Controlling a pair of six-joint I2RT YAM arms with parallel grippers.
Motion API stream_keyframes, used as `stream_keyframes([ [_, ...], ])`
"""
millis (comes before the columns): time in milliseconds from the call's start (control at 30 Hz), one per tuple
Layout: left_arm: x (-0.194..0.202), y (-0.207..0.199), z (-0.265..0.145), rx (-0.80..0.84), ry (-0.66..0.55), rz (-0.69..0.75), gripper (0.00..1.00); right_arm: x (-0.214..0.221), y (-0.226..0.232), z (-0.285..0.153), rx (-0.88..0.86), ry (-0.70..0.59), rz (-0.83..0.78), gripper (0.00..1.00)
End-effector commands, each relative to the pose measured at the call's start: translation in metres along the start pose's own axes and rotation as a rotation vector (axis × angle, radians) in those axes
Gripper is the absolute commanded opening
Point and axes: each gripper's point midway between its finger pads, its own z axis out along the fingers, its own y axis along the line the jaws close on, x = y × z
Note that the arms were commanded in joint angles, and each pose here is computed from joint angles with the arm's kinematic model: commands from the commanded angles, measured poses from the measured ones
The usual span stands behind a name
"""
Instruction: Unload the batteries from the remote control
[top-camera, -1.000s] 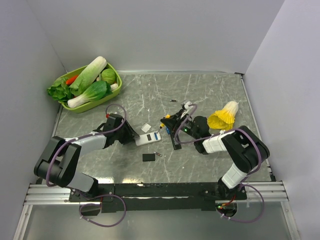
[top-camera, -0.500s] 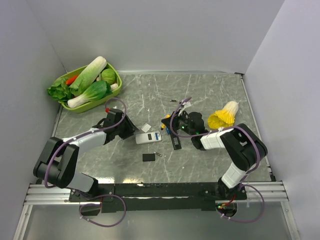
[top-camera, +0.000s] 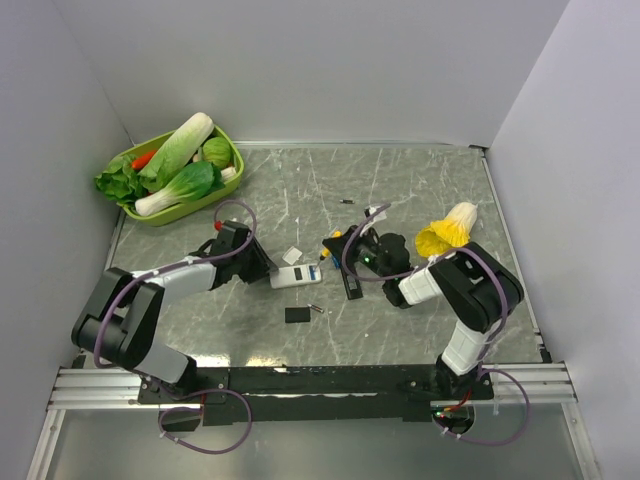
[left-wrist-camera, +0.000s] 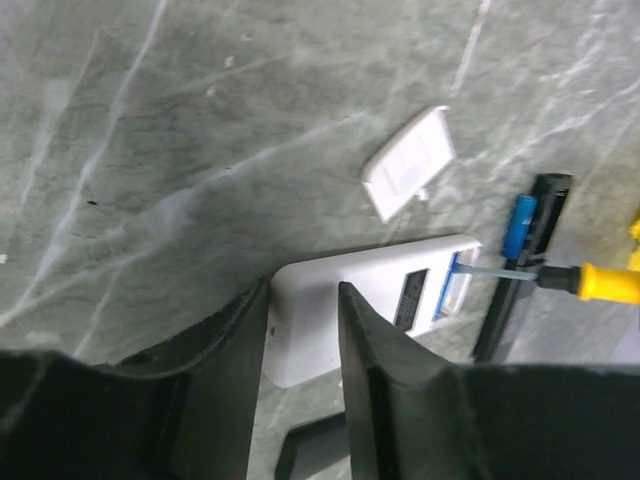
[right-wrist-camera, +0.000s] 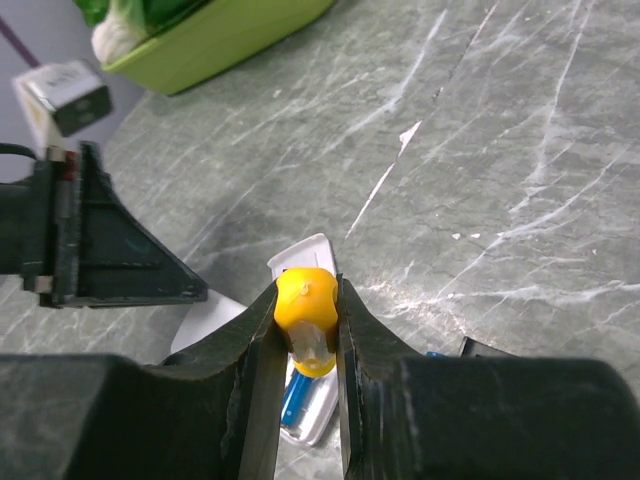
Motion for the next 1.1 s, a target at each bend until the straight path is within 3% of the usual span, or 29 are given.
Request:
stream_keyframes([
  [0,0.007,0.006,0.004,-0.006,0.019,0.009,0.38,-0.004,0.014,-0.004,-0.084,-0.089,0.049,0.0],
  [267,0.008,0.012,0.005,-0.025,0.01,0.009,0.28,-0.01,0.023,-0.017,-0.157,-0.179,0.041,0.0],
  [733,0.024,0.042,0.016,-0.13,0.056,-0.026,0.1,0.007,0.027,-0.029,-0.197,-0.122,-0.03,0.0],
  [1067,0.025,0.047,0.019,-0.154,0.062,-0.023,0.07,0.025,0.046,-0.052,-0.321,-0.061,-0.234,0.0],
])
